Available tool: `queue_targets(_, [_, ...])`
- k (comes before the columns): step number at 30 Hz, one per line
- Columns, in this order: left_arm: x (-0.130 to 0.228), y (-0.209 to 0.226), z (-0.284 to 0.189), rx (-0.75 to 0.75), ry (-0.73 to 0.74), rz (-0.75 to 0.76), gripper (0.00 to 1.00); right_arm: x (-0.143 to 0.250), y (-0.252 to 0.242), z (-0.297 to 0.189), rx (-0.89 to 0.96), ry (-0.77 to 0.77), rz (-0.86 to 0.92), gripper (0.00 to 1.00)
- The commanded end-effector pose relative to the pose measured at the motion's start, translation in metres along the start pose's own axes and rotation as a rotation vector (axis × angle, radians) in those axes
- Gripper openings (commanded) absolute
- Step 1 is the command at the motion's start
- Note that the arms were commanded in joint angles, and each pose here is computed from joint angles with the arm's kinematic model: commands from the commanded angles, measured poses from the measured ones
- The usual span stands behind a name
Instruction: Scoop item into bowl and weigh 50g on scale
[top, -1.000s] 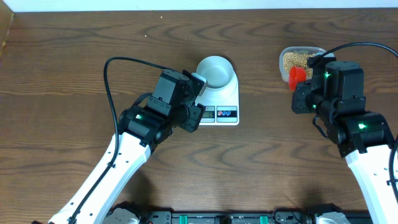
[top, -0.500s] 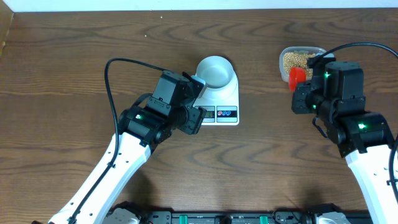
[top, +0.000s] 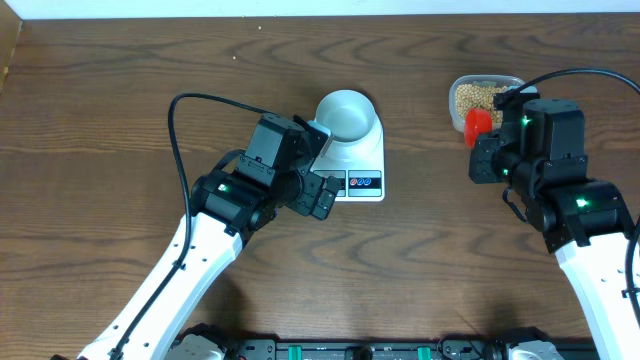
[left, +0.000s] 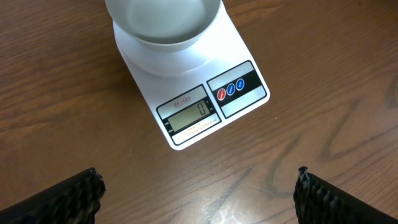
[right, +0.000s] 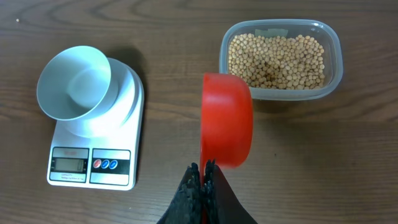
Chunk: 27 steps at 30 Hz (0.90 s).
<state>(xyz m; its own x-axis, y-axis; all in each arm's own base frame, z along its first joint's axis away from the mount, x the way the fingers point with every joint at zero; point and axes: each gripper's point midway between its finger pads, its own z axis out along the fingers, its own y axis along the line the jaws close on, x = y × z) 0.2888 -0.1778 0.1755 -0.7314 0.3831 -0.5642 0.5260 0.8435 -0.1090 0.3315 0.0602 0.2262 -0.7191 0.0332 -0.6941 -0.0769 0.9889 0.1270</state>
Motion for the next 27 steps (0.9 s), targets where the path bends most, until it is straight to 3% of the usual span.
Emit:
queue_targets(1, [0.005,0.003,0.001,-0.013,0.012,0.015,1.0,-0.006,-0.001,-0.003,0.003,-0.014,0.003,0.01])
queue_targets(13, [0.006,0.005,0.001,-0.026,0.02,0.013,1.0,0.002,0.015,-0.008,-0.089,0.036,0.048,0.01])
queue_targets(27, [0.007,0.005,0.001,-0.026,0.02,0.013,1.0,-0.039,0.004,-0.032,-0.021,0.177,-0.036,0.01])
